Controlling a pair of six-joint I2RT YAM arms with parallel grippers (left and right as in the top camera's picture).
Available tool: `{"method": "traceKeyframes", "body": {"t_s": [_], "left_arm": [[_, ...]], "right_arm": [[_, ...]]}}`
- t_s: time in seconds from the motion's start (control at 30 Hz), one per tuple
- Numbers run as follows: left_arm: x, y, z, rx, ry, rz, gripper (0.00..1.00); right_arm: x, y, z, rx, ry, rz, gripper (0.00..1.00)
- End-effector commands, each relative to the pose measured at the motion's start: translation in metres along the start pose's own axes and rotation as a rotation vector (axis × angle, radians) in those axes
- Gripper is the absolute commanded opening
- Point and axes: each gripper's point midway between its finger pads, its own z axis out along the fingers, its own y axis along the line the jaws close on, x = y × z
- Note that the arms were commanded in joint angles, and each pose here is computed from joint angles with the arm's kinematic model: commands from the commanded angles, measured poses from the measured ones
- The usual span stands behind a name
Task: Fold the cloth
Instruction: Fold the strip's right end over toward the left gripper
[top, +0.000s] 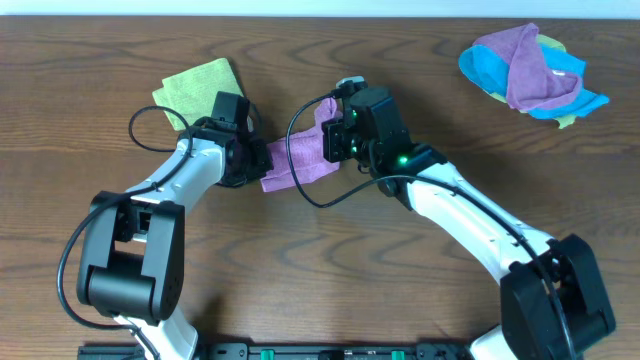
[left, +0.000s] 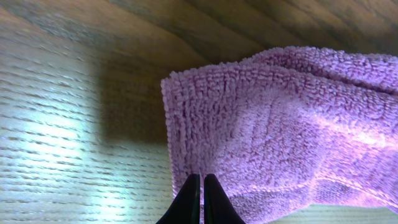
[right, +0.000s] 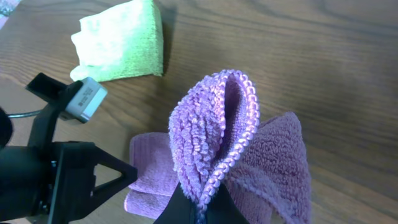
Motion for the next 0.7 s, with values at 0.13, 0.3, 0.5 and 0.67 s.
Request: {"method": "traceKeyframes", "body": {"t_s": [0.13,0.3,0.5,0.67], "left_arm": [[-0.015,0.002,-0.007,-0.033,-0.063,0.027,0.06],[-0.019,-0.002,-0.007,-0.018,-0.080,0.025,0.06],[-0.020,-0.003,-0.007,-0.016,-0.082,0.018,0.06],[-0.020,-0.003,-0.007,-0.015,-0.082,0.018,0.06]], "right_arm": [[-0.006,0.025,0.001,-0.035,-0.021,-0.051,0.01],[0.003,0.039,0.008,-0.061,-0.006,-0.068,0.01],[0.025,0.058,0.025,-0.098,0.043,-0.079,0.01],[0.034,0.071,0.037,-0.124,0.073,-0.095,0.01]]}}
